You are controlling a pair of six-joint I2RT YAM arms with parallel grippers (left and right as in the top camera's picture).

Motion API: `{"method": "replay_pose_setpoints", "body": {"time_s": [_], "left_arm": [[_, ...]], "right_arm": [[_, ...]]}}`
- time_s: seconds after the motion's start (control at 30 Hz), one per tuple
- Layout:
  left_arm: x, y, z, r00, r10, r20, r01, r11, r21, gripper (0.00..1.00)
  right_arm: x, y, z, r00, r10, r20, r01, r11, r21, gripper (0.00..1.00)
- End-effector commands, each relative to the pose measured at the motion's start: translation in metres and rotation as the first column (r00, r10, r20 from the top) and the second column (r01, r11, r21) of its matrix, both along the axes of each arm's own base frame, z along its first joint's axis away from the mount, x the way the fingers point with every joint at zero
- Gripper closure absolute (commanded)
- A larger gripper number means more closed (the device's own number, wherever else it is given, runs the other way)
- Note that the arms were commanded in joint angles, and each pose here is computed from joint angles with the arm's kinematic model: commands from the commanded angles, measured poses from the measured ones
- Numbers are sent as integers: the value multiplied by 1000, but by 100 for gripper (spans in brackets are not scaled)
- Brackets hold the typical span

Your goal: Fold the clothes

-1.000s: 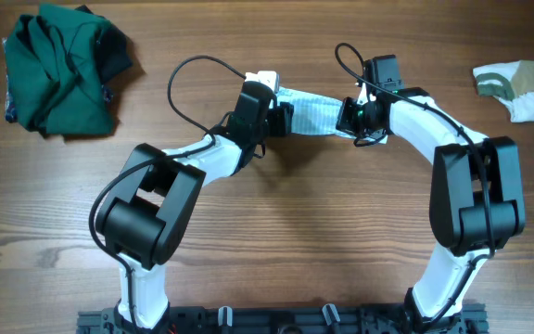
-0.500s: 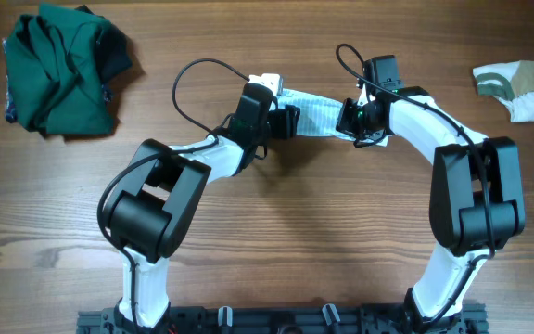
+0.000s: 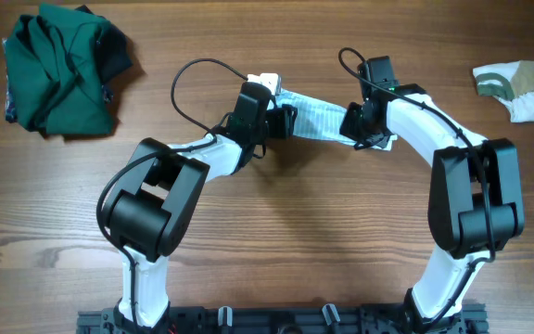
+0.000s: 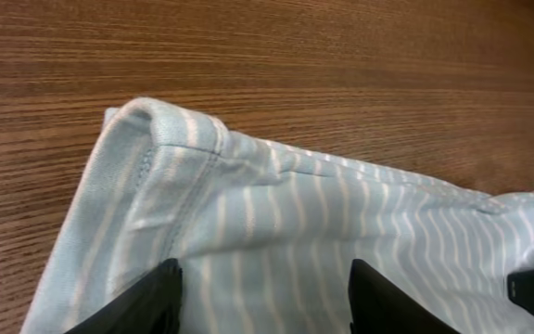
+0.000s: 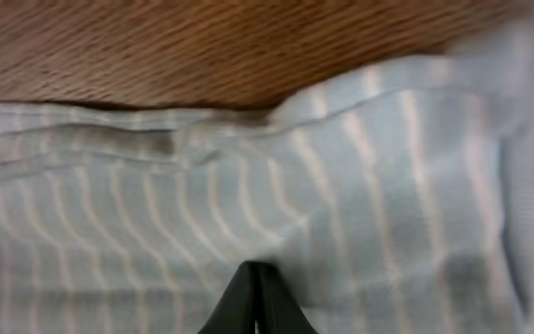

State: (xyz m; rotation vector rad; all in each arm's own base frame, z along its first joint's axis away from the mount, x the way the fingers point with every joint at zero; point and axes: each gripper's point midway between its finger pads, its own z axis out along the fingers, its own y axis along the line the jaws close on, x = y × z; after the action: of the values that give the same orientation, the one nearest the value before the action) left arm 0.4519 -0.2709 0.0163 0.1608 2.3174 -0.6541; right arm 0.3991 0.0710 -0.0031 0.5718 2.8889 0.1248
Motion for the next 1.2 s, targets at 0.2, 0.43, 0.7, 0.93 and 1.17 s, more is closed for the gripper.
{"method": "replay_pose_setpoints", "body": {"time_s": [0.2, 0.43, 0.7, 0.93, 1.17], "left_arm": [[-2, 14, -24, 998, 40, -58, -38, 999, 28, 41], [-1, 13, -24, 998, 40, -56, -38, 999, 27, 41], [1, 11, -20, 999, 38, -38, -37, 999, 16, 37], [4, 9, -16, 999, 34, -19, -34, 999, 2, 23], [4, 6, -14, 1000, 21, -15, -21, 1000, -11, 17]], "right_arm": [[-29, -77, -19, 982, -146, -117, 125, 977, -170, 96], [-29, -99, -19, 979, -169, -118, 147, 973, -176, 95], [-11, -78, 2, 993, -71, -92, 66, 996, -55, 88], [7, -63, 60, 998, 12, 70, -14, 1000, 24, 32], [7, -62, 108, 984, 25, 177, -29, 999, 22, 2]]}}
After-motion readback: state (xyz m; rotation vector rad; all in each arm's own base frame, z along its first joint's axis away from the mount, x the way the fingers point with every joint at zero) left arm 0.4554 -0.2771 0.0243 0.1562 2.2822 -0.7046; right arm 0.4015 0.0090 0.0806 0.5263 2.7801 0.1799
